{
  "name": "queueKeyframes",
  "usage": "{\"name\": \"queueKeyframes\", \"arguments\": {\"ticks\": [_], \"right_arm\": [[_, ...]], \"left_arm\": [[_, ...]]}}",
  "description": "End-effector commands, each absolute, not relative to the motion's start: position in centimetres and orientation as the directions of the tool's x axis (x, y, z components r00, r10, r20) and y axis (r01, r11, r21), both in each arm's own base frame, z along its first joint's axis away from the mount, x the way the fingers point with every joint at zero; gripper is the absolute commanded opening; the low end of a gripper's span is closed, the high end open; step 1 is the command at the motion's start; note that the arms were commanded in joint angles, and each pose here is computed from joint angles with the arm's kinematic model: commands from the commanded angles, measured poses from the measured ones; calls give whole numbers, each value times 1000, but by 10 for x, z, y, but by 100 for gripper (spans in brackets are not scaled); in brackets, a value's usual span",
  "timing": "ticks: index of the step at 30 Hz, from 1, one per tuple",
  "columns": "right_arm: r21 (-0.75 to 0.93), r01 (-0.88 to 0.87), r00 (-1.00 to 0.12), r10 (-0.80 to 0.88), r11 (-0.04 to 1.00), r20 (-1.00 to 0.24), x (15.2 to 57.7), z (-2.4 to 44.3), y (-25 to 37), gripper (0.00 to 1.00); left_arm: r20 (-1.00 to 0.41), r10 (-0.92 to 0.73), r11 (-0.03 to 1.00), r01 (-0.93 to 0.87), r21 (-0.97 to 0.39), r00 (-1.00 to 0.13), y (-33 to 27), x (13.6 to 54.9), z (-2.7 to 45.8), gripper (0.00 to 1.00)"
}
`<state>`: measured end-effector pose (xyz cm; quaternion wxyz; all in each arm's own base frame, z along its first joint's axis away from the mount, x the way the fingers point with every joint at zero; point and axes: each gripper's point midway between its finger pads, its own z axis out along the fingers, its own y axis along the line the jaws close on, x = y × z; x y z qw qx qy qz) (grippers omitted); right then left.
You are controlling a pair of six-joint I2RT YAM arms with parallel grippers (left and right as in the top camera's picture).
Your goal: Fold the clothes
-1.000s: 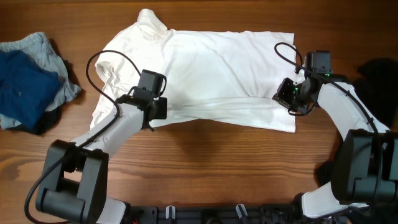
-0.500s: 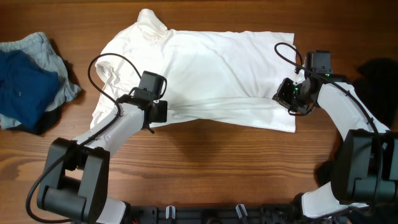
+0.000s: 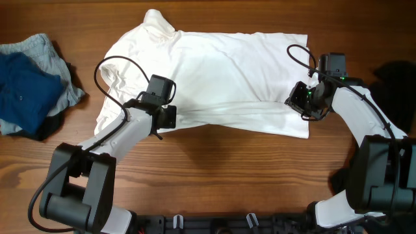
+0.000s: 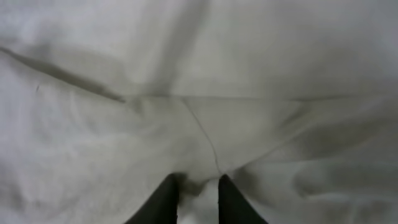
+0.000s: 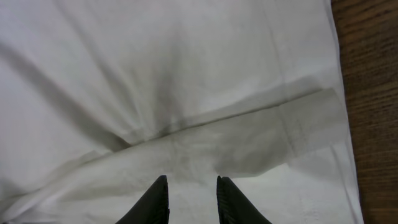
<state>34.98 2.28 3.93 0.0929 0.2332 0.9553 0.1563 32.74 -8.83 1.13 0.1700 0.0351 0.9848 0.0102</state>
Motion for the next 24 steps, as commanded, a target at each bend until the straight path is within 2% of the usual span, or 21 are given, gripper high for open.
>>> {"name": "queueKeyframes", "arguments": {"ticks": [1,3,8,17,20,21,22,24], "right_arm": [[323,424,-871,479,846,-109,347,38,19,26],[323,425,-871,479,845,-108,347,38,19,26],[322,425,-872,479,846,-106,346,38,19,26],[323,425,-871,480,845,-108,347,38,19,26],[321,425,-872,478,847,-107,346,38,19,26],[318,426,-871,479,847,-108,346,38,18,26],[315,427,-871,479,847,-110,346,38,18,26],[316,426,-870,479,847,-112,347,38,18,26]], "left_arm": [[-320,78,997,71,35,-944,-89,324,5,11],[-326,78,997,68,42,-942,-88,325,6,4],[-384,75,993,33,115,-920,-76,339,13,4],[-558,38,998,7,58,-829,-87,384,39,4],[-509,47,998,24,52,-860,-88,373,34,4],[-451,55,998,52,20,-891,-93,359,29,17],[-412,60,998,68,-6,-909,-97,349,26,41],[-334,69,994,93,-55,-940,-104,329,22,49]]}}
